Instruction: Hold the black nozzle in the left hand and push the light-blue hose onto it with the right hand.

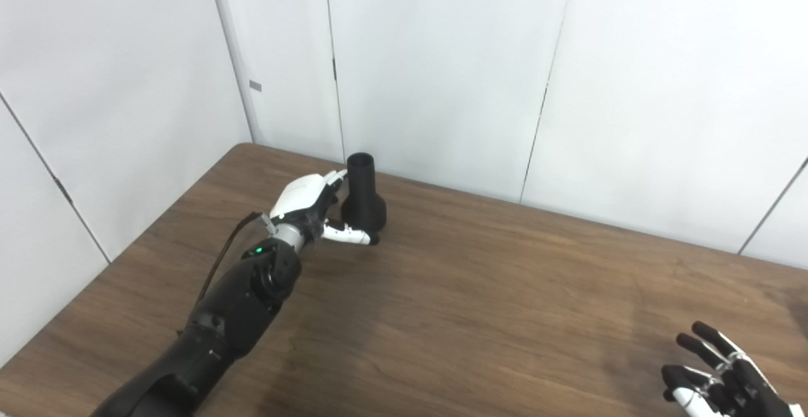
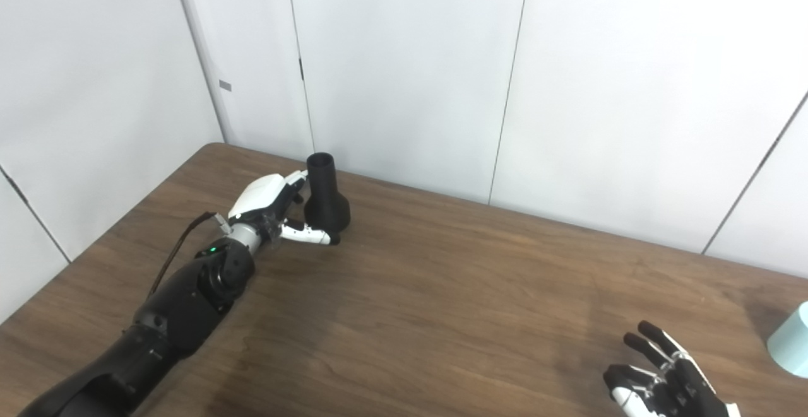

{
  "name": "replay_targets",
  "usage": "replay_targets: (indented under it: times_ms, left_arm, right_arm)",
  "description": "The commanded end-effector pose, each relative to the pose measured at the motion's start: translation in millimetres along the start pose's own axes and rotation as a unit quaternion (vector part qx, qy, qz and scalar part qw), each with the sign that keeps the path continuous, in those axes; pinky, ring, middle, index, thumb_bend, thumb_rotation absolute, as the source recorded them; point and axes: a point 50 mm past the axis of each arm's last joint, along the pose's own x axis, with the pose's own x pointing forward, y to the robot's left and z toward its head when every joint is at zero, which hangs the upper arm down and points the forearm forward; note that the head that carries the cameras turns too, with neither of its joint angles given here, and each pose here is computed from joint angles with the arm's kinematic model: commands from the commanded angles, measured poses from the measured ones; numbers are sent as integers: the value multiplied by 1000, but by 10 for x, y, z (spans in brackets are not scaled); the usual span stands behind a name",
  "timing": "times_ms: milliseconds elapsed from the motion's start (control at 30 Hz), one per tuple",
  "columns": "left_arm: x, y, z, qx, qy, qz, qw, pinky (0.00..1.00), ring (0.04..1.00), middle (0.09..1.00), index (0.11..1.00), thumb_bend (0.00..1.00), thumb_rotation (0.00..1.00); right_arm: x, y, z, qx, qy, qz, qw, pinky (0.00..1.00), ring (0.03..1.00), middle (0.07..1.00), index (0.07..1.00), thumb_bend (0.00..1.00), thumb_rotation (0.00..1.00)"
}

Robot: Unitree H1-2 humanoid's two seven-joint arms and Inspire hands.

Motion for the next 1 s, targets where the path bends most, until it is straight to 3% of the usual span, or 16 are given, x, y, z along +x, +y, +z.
replay_targets:
  times_ms: [0,300,967]
  left_arm:
    - [-46,-211,-99,3,37,-48,998,1000,1000,1000,987,1000,364]
    - [-41,-218,-96,4,36,-47,998,1000,1000,1000,982,1000,378]
    - [-11,-98,17,-39,10,9,999,987,1000,989,981,1000,365]
  right_arm:
    - [39,-16,103,-1,-34,4,999,433,575,752,780,340,0]
    - [48,-12,104,-3,-33,2,999,439,584,754,769,341,0]
    - [51,-28,77,-7,-33,5,999,430,568,743,776,348,0]
